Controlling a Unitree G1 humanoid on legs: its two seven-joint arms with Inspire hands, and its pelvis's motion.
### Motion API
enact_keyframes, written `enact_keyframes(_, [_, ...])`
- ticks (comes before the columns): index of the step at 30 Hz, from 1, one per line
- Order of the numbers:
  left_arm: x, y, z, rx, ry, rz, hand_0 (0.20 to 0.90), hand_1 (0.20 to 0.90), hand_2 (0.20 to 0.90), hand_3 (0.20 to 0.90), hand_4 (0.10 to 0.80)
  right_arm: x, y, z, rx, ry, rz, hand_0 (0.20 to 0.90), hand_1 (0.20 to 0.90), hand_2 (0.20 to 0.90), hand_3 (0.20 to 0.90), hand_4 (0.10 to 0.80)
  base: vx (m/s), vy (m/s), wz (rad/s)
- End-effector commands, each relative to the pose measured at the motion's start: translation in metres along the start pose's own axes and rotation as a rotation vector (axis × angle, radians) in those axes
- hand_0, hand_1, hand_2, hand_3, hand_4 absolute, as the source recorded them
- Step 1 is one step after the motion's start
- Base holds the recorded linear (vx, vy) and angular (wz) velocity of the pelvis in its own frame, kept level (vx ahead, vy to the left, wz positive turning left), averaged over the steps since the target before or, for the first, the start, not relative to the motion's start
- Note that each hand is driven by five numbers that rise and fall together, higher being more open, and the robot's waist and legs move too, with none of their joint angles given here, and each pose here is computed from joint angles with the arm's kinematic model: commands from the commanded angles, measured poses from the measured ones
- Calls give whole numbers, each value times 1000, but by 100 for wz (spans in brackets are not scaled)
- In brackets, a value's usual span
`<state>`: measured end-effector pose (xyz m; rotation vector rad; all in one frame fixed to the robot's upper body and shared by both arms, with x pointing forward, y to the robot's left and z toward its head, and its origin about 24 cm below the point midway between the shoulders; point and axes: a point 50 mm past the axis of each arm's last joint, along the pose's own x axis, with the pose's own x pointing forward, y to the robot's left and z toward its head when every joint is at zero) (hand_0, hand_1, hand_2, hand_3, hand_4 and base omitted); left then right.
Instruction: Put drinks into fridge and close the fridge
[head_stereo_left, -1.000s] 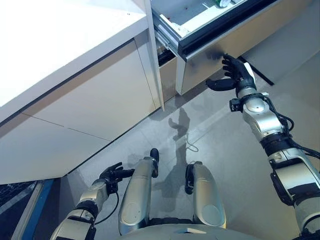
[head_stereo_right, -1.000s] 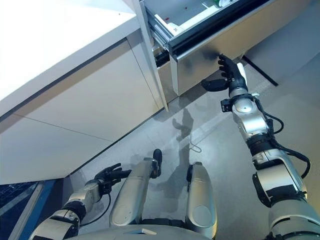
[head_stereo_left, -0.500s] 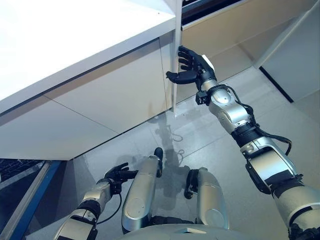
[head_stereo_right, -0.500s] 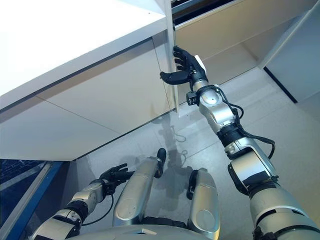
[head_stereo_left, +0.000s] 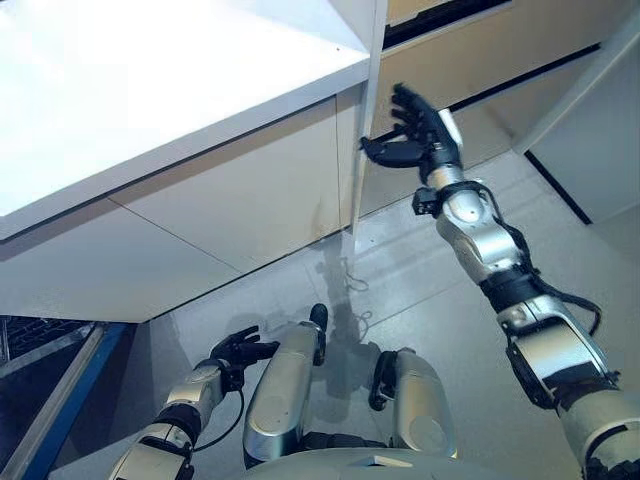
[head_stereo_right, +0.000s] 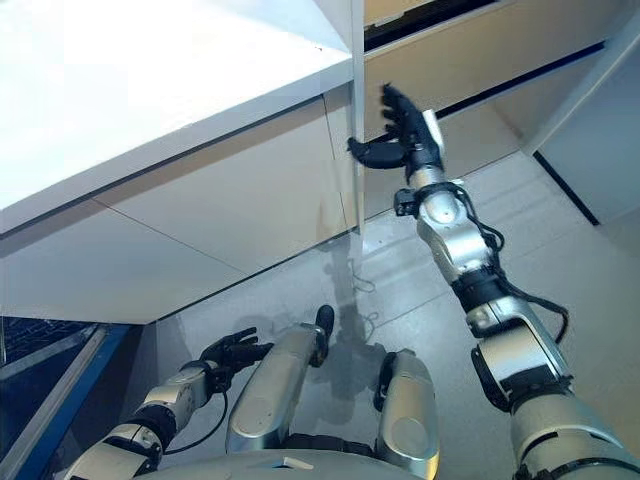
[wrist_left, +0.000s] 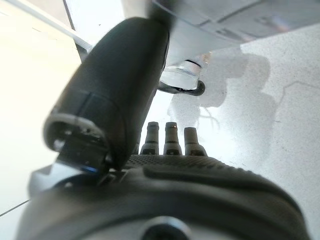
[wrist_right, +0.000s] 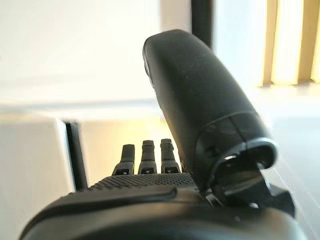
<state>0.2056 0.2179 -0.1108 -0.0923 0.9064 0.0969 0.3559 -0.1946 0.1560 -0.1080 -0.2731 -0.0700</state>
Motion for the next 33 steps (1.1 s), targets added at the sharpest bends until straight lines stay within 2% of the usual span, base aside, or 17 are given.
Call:
enact_keyframes(1, [-10, 13, -38, -11, 90, 19, 900, 900, 900, 900, 800, -20, -21, -1, -47, -97, -34, 900, 900, 900, 900, 800, 17, -48, 1])
enact_keyframes(7, [-25, 38, -76, -129, 138, 118, 900, 900, 900, 900, 800, -115, -51, -105, -133, 347, 126, 900, 900, 900, 900, 800, -86, -31, -9])
enact_keyframes(9, [-28, 45, -80, -164, 135, 141, 900, 900, 900, 900, 800, -147, -54, -135, -39, 517, 119, 900, 900, 900, 900, 800, -113, -28, -35])
enact_keyframes(13, [-30, 54, -84, -203, 116, 163, 900, 900, 900, 900, 800, -224, -57, -191, -57, 866, 115, 900, 900, 900, 900, 800, -93, -30, -21])
enact_keyframes(15, [-31, 56, -87, -208, 116, 163, 900, 900, 900, 900, 800, -252, -64, -205, -58, 979, 53, 900, 900, 900, 900, 800, -55, -14, -28])
enact_keyframes(16, [-31, 56, -87, -208, 117, 162, 900, 900, 900, 900, 800, -254, -65, -206, -60, 983, 56, 900, 900, 900, 900, 800, -39, -9, -24])
enact_keyframes(18, [-33, 57, -97, -178, 136, 155, 900, 900, 900, 900, 800, -301, -67, -222, -16, 1199, 20, 900, 900, 900, 900, 800, -45, -12, -14])
enact_keyframes(20, [-33, 55, -102, -135, 150, 140, 900, 900, 900, 900, 800, -336, -66, -228, -8, 1372, -6, 900, 900, 900, 900, 800, -24, -4, -21])
enact_keyframes(26, [-31, 47, -106, -93, 160, 113, 900, 900, 900, 900, 800, -376, -59, -230, 32, 1597, 11, 900, 900, 900, 900, 800, -9, -1, -8])
enact_keyframes(33, [-31, 41, -112, -59, 192, 99, 900, 900, 900, 900, 800, -376, -56, -231, 22, 1616, 21, 900, 900, 900, 900, 800, -1, 0, -1])
